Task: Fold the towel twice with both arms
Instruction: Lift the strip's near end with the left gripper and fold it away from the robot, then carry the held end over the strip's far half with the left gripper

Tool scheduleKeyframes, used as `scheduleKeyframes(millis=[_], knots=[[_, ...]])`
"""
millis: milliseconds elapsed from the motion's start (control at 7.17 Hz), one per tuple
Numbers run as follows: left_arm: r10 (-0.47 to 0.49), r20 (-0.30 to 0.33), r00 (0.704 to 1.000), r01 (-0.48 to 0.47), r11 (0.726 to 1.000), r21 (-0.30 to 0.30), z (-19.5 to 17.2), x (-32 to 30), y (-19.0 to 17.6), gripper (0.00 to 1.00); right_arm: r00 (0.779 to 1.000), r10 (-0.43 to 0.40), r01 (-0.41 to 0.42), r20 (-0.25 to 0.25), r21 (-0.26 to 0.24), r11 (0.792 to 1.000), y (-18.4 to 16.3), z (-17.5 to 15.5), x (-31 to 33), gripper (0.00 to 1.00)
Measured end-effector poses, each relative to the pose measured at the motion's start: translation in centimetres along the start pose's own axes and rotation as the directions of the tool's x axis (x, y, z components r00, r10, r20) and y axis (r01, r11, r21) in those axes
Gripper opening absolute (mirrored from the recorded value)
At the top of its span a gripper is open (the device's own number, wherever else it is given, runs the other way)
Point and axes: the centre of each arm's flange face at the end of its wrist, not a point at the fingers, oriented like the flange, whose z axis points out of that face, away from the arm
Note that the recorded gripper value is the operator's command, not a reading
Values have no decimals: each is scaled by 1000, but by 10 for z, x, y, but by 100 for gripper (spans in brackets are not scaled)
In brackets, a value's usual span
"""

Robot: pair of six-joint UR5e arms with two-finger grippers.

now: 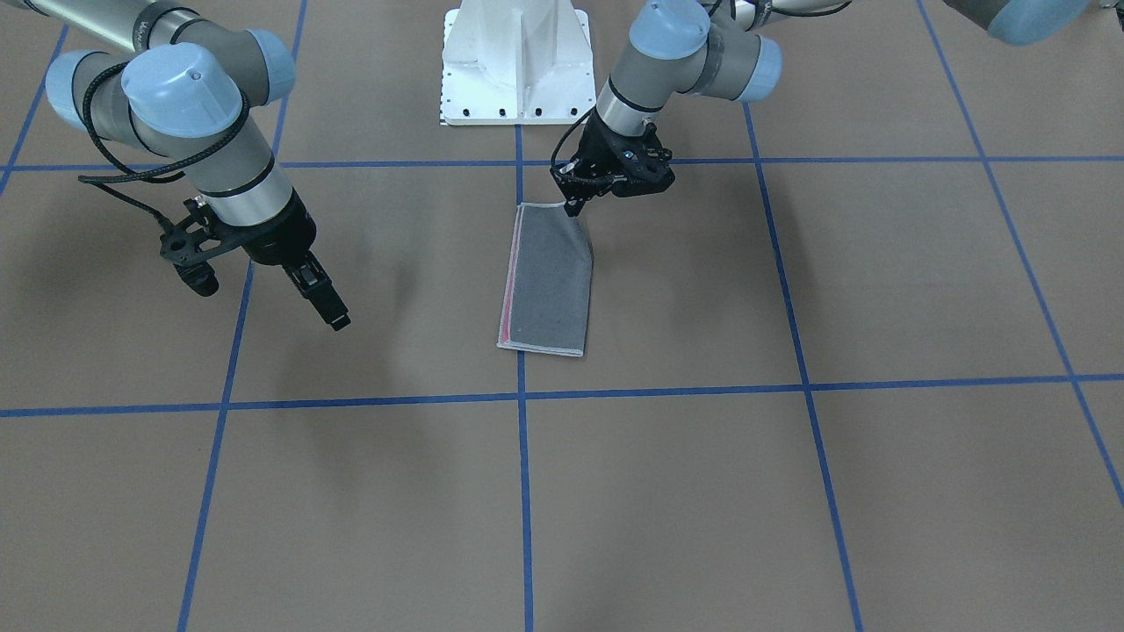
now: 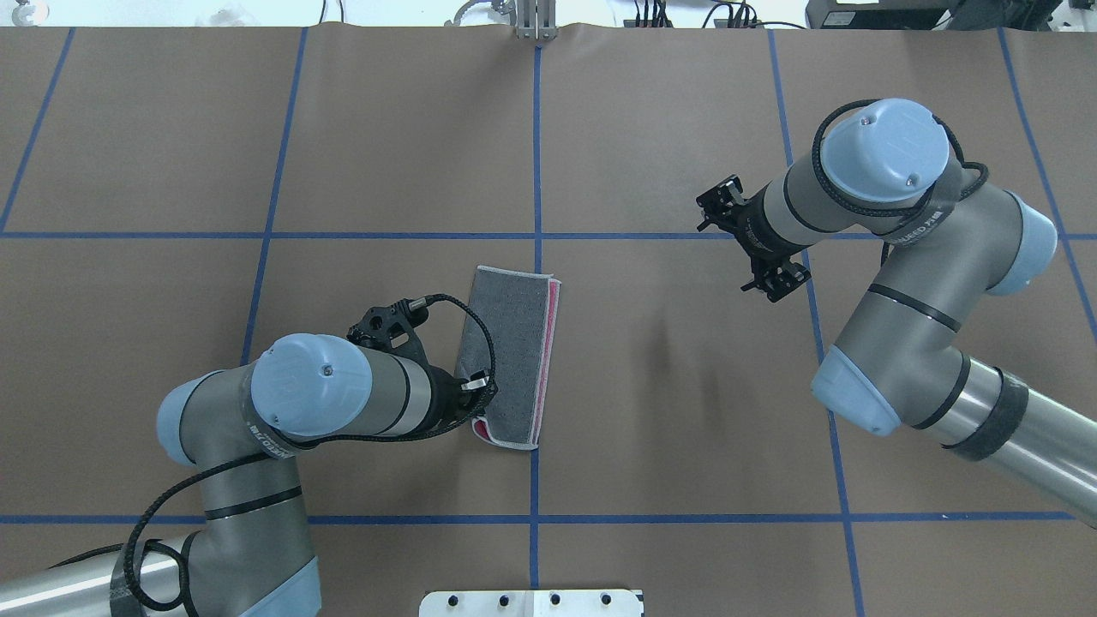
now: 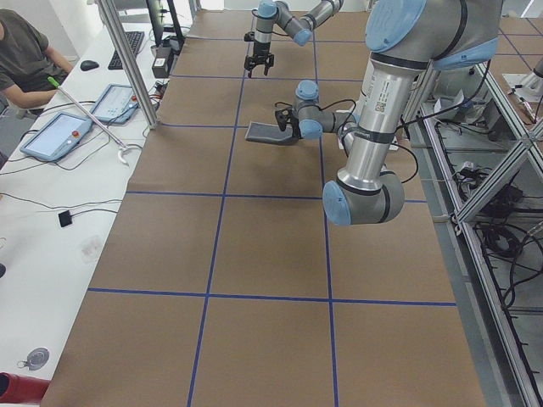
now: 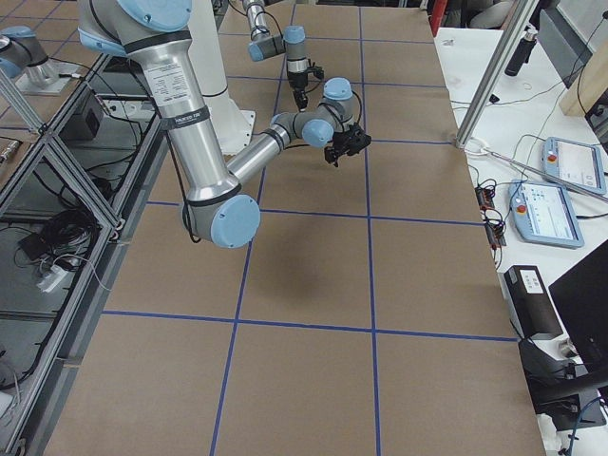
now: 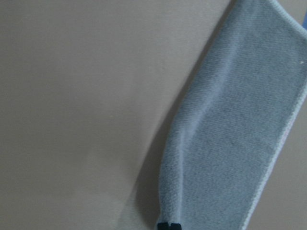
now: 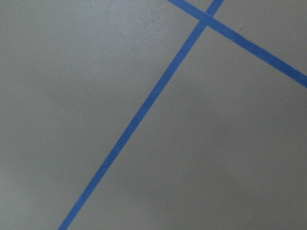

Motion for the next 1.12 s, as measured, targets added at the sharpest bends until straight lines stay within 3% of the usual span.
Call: scheduleKeyframes(millis=[418, 1116], knots=[[-12, -37, 999, 14, 998, 55, -1, 34, -19, 0, 1000, -10, 11, -4, 16, 1000, -16, -1, 4, 100], [-60, -47, 997, 67, 987, 148, 8, 81, -88, 0, 1000, -18, 18, -20, 25, 1000, -24, 4, 12, 100]])
